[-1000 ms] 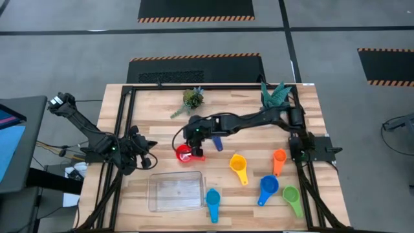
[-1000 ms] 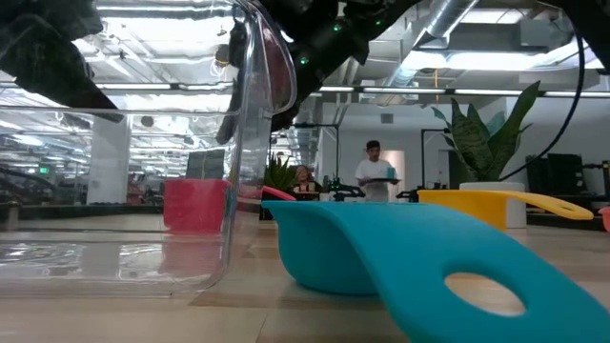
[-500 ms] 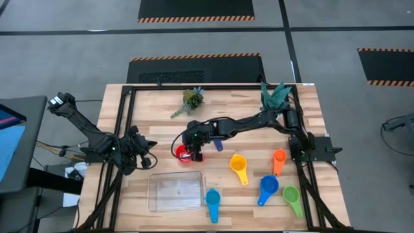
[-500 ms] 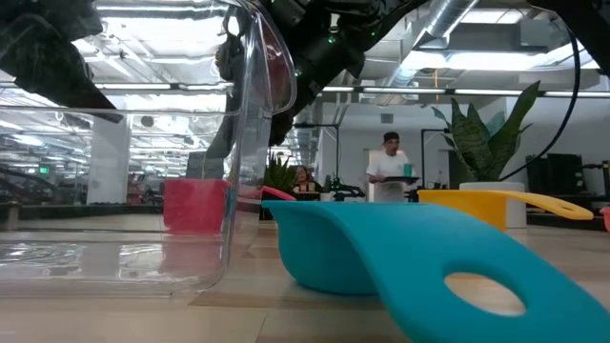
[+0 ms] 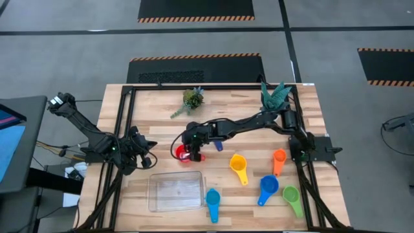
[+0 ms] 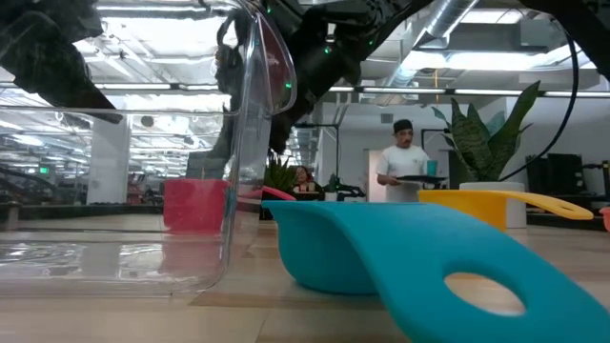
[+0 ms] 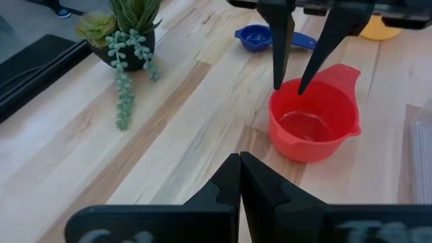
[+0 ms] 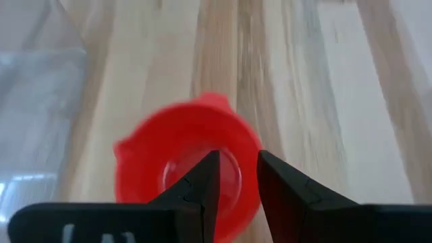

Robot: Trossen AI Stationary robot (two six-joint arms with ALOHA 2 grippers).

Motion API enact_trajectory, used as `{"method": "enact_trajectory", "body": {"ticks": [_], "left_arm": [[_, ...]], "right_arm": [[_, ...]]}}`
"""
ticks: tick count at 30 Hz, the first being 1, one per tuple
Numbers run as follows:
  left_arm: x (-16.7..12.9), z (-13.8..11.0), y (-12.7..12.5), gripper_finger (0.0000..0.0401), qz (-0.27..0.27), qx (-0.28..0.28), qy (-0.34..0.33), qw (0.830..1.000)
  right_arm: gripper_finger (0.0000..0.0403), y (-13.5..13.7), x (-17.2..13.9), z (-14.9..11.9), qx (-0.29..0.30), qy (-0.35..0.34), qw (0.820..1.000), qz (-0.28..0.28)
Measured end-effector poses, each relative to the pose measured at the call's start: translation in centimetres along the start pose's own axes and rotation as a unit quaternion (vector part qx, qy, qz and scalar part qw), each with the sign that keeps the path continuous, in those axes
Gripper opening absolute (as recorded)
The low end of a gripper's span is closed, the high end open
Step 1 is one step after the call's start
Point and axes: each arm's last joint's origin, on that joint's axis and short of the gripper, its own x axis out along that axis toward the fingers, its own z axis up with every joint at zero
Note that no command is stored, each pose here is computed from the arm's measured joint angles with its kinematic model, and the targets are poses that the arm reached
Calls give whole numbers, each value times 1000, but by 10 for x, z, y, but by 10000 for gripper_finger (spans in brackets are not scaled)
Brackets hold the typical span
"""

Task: Nest measuring cups in basket
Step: Move the red measuring cup to the center of the table

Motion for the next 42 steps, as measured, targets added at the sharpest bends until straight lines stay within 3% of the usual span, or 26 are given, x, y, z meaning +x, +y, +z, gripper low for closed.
{"method": "enact_trajectory", "body": {"ticks": [27, 42], "left_arm": [[0, 0, 0, 0, 0, -7, 0, 1000], [0, 0, 0, 0, 0, -7, 0, 1000]], "right_arm": [[123, 23, 0, -16, 3, 83, 996, 15], [123, 26, -1, -16, -9, 85, 996, 18]]}}
